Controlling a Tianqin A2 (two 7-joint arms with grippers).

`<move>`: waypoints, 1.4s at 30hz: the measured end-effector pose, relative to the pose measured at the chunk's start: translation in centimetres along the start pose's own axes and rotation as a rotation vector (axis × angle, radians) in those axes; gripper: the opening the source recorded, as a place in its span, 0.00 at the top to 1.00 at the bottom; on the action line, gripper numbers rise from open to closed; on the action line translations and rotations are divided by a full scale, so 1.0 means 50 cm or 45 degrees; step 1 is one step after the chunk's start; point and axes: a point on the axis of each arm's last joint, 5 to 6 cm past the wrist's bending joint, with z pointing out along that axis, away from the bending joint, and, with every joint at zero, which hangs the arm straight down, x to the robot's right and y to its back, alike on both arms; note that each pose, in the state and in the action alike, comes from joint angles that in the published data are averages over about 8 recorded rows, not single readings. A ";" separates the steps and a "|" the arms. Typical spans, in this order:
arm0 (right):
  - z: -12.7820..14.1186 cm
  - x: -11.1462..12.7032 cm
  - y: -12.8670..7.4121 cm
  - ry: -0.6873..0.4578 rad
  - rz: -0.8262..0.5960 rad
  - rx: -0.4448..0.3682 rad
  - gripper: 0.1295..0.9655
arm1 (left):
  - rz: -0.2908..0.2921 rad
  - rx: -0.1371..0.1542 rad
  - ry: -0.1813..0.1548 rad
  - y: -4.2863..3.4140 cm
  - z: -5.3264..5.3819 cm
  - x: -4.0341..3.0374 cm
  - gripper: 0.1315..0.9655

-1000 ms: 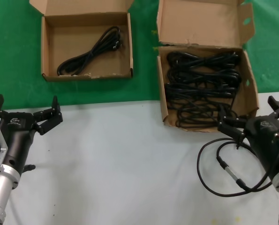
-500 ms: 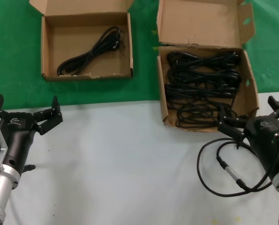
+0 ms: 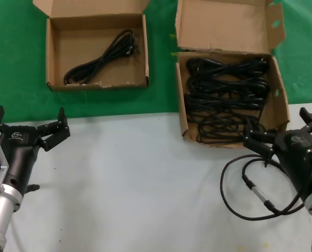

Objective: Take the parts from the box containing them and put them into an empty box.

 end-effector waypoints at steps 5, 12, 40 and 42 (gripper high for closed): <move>0.000 0.000 0.000 0.000 0.000 0.000 0.00 | 0.000 0.000 0.000 0.000 0.000 0.000 0.00; 0.000 0.000 0.000 0.000 0.000 0.000 0.00 | 0.000 0.000 0.000 0.000 0.000 0.000 0.00; 0.000 0.000 0.000 0.000 0.000 0.000 0.00 | 0.000 0.000 0.000 0.000 0.000 0.000 0.00; 0.000 0.000 0.000 0.000 0.000 0.000 0.00 | 0.000 0.000 0.000 0.000 0.000 0.000 0.00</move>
